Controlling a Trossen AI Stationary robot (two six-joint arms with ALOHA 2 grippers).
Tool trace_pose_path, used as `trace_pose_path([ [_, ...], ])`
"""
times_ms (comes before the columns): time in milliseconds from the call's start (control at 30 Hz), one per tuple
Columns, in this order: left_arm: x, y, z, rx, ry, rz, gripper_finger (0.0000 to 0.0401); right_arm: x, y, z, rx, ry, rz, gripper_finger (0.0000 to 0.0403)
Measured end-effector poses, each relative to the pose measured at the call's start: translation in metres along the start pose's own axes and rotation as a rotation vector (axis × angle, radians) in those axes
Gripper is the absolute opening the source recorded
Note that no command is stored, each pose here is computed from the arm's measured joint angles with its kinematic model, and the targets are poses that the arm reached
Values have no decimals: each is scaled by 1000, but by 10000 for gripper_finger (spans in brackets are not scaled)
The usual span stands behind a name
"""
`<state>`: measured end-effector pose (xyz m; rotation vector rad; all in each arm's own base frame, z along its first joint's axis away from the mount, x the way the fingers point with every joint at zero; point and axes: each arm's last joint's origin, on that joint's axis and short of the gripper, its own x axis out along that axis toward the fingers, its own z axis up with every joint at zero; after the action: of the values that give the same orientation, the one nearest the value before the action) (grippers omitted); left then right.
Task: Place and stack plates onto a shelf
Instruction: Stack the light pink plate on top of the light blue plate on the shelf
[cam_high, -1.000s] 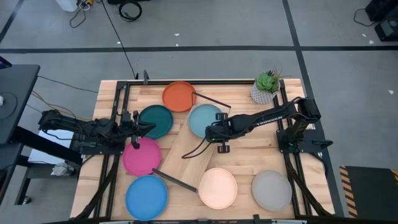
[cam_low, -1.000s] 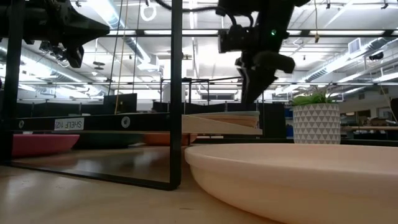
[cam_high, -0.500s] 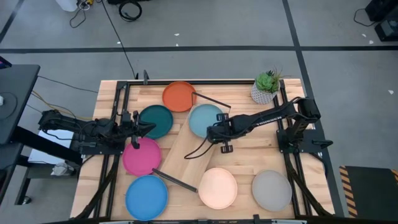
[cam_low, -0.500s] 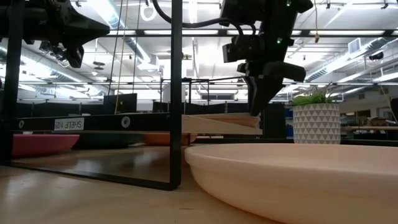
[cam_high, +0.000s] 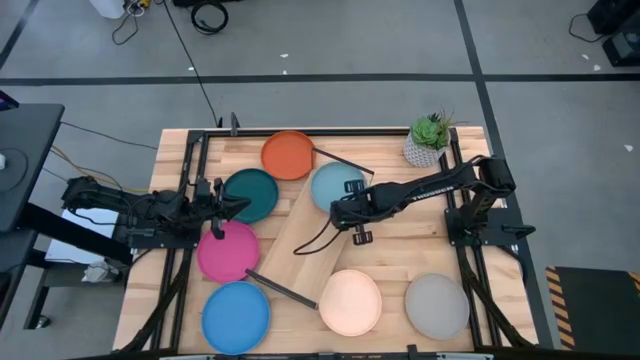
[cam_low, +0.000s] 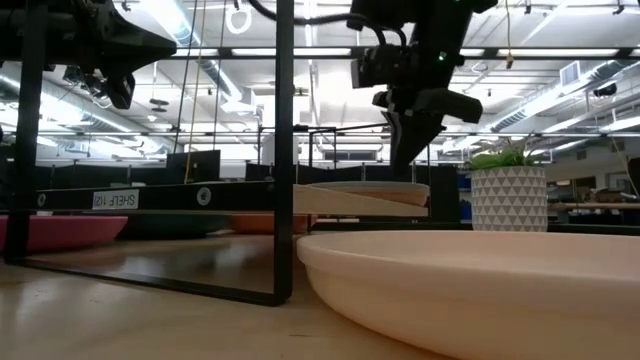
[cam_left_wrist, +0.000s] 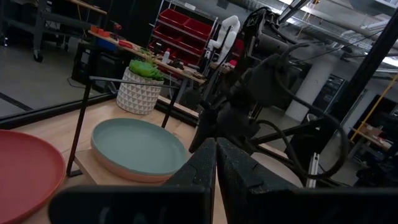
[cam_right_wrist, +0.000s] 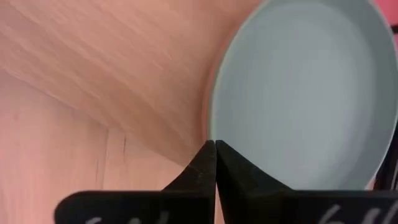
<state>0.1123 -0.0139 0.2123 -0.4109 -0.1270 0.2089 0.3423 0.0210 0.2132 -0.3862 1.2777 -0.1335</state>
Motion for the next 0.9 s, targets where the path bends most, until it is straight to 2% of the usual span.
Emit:
trace_pose_path([
  [200, 0, 0, 0, -1, 0, 0, 21, -1, 2, 2, 67, -16, 39, 28],
  [267, 0, 0, 0, -1, 0, 0, 21, -3, 8, 1, 103, -8, 92, 41],
  [367, 0, 0, 0, 0, 0, 0, 21, -9, 24, 2, 125, -13, 179, 58],
  [600, 0, 0, 0, -1, -1, 0, 21, -25, 65, 3, 126, -34, 251, 83],
  [700, 0, 0, 0, -1, -1, 0, 21, -34, 91, 5, 78, -85, 291, 91],
  [900, 0, 0, 0, 4, -2, -1, 21, -47, 154, 0, -134, -204, 351, 103],
])
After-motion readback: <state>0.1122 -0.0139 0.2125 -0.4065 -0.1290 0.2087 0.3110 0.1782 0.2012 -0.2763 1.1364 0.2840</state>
